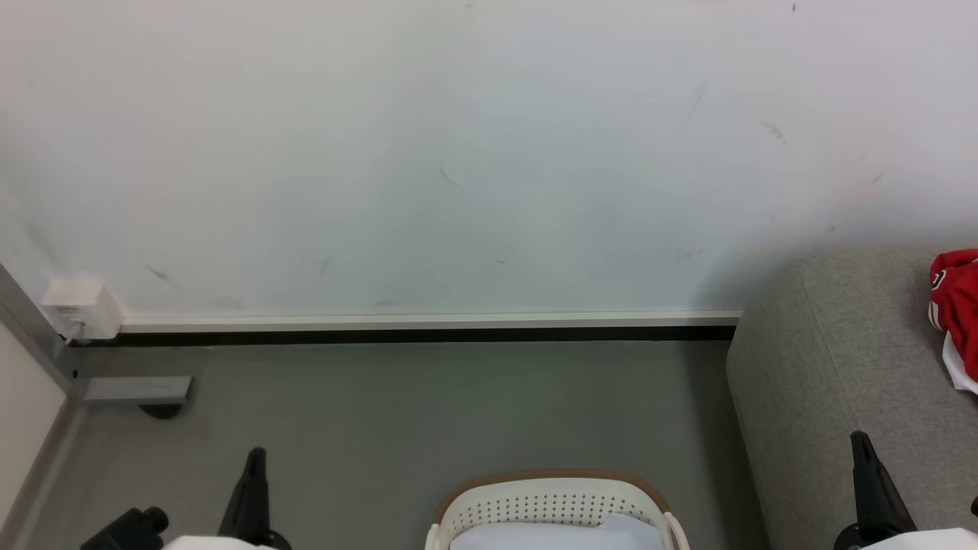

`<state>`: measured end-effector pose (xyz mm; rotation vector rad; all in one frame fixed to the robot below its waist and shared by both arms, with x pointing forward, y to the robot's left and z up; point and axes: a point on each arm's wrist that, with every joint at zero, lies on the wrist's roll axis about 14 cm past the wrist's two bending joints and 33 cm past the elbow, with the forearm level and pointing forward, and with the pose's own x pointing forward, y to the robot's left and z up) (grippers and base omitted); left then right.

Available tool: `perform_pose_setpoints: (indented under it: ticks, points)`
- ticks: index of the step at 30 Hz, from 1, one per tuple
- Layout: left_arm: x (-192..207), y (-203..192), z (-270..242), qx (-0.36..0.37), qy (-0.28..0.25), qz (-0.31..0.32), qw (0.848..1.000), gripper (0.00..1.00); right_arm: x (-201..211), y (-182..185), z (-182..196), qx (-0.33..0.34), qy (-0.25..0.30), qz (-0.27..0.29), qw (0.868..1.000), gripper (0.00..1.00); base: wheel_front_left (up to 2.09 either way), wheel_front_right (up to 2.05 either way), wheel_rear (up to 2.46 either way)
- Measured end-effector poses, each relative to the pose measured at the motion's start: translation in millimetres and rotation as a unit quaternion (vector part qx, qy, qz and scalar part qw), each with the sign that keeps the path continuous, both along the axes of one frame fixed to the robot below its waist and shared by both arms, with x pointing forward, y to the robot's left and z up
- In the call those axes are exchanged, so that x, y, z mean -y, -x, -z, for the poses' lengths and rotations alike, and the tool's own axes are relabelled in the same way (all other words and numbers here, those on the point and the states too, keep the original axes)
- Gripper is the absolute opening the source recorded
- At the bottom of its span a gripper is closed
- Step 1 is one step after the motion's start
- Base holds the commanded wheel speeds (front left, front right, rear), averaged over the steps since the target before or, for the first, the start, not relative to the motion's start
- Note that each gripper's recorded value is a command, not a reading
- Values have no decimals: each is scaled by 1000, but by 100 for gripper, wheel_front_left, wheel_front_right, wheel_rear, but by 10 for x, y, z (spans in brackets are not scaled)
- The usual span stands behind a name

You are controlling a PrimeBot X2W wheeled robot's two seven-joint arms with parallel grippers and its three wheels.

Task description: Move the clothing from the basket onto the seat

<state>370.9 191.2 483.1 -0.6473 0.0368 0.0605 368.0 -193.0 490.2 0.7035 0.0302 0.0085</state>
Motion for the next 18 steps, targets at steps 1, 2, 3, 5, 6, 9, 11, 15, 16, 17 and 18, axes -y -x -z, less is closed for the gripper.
perform_pose_setpoints:
  ticks: [1, 2, 3, 5, 6, 9, 11, 15, 16, 17, 18]
  points:
    - [-4, -3, -4, 0, 8, -1, 1000, 0, 5, -7, -4, -1, -7, 1, 1000, 0, 0, 0, 0]
    - [-11, -4, -2, -1, 16, -4, 1000, 0, 11, -12, -12, 0, -14, 3, 1000, 0, 0, 0, 0]
    - [-16, -6, -6, -1, 21, -5, 1000, 0, 13, -16, -13, -1, -21, 4, 1000, 0, 0, 0, 0]
    - [-22, -11, -9, -1, 36, -6, 999, 0, 15, -23, -17, -1, -33, 5, 999, 0, 0, 0, 0]
    - [-25, -15, -14, -1, 44, -7, 999, 0, 17, -26, -16, -3, -39, 5, 999, 0, 0, 0, 0]
    - [-30, -22, -23, -2, 62, -8, 998, 0, 23, -36, -19, -4, -58, 7, 998, 0, 0, 0, 0]
    - [-35, -25, -28, -1, 77, -10, 997, 0, 28, -40, -19, -5, -69, 9, 998, 0, 0, 0, 0]
    - [-41, -32, -34, -2, 102, -11, 995, 0, 42, -45, -16, -8, -93, 12, 996, 0, 0, 0, 0]
    - [-44, -33, -34, -2, 108, -12, 994, 0, 44, -48, -17, -8, -98, 13, 995, 0, 0, 0, 0]
    - [-47, -34, -34, -3, 113, -13, 994, 0, 47, -52, -21, -8, -103, 14, 995, 0, 0, 0, 0]
    - [-49, -36, -39, -2, 117, -13, 993, 0, 47, -56, -24, -8, -109, 14, 994, 0, 0, 0, 0]
